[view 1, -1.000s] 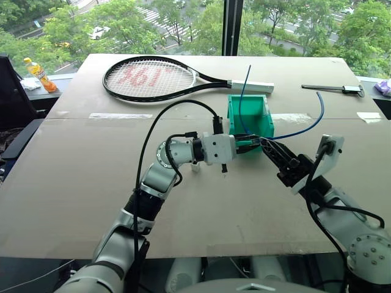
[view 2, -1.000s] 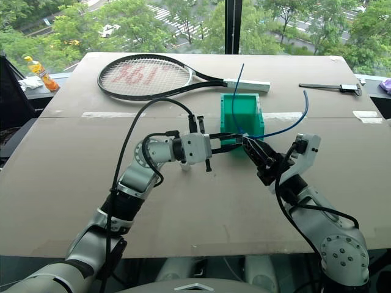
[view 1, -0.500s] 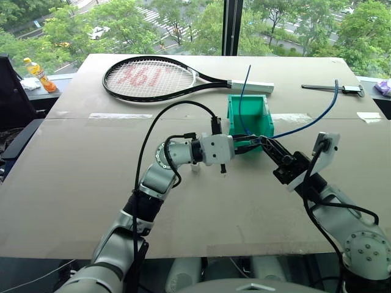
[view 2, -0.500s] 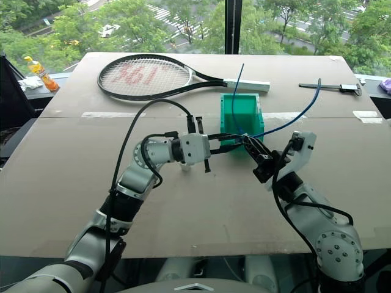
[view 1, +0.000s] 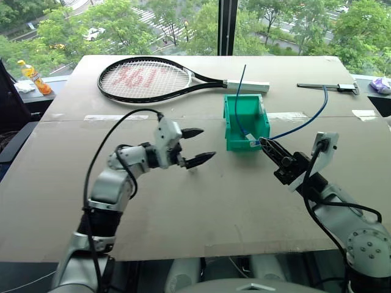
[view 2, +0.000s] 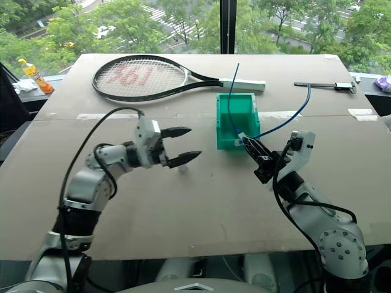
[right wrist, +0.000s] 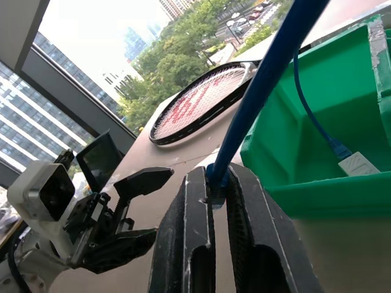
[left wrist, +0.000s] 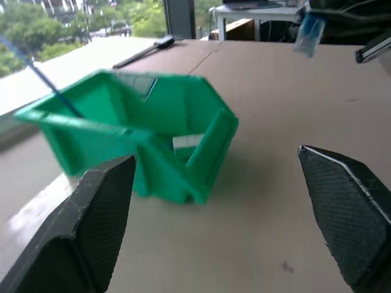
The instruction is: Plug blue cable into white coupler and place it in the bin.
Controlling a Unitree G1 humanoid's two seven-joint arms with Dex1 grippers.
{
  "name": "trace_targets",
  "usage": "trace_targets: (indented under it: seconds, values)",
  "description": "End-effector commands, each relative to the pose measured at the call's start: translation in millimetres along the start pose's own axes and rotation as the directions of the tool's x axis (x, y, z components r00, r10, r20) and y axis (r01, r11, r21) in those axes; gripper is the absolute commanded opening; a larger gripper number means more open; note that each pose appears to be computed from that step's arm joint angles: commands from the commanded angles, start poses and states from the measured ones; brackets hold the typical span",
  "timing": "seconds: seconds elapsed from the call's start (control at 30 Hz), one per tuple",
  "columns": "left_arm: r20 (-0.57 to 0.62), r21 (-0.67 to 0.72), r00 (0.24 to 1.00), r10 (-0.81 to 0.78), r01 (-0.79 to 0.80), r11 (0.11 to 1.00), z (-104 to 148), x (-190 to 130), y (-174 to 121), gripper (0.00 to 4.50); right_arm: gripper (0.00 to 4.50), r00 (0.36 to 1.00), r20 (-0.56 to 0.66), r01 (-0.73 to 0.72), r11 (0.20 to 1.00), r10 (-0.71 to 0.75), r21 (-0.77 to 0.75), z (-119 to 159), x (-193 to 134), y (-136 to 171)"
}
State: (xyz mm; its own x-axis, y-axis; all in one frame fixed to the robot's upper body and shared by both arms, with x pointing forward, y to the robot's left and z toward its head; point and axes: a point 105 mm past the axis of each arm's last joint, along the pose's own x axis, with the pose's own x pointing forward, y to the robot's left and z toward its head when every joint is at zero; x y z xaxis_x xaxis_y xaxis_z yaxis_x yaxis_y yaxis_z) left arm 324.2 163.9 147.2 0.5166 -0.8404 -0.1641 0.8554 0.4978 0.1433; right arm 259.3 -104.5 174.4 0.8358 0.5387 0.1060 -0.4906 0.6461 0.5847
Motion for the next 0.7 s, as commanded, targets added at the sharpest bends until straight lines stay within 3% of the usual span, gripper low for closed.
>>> trace_targets:
  seconds: [0.03, 0.4, 0.7]
  values:
    - [-0.038, -0.002, 0.999, -0.027, 0.027, 1.000, -5, -21, 8, 4.09, 0.00, 0.999, 0.003, -0.036, 0.999, 0.037, -0.013, 0, 1, 5]
    - [-0.128, 0.026, 0.967, -0.220, 0.225, 0.974, -27, -17, -5, 4.09, 0.00, 0.999, -0.013, -0.037, 0.999, 0.036, -0.017, -8, 0, 5]
    - [-0.178, 0.117, 0.930, -0.322, 0.345, 0.931, -39, 9, -6, 4.09, 0.00, 1.000, -0.011, -0.025, 1.000, 0.024, -0.019, -10, -4, 8]
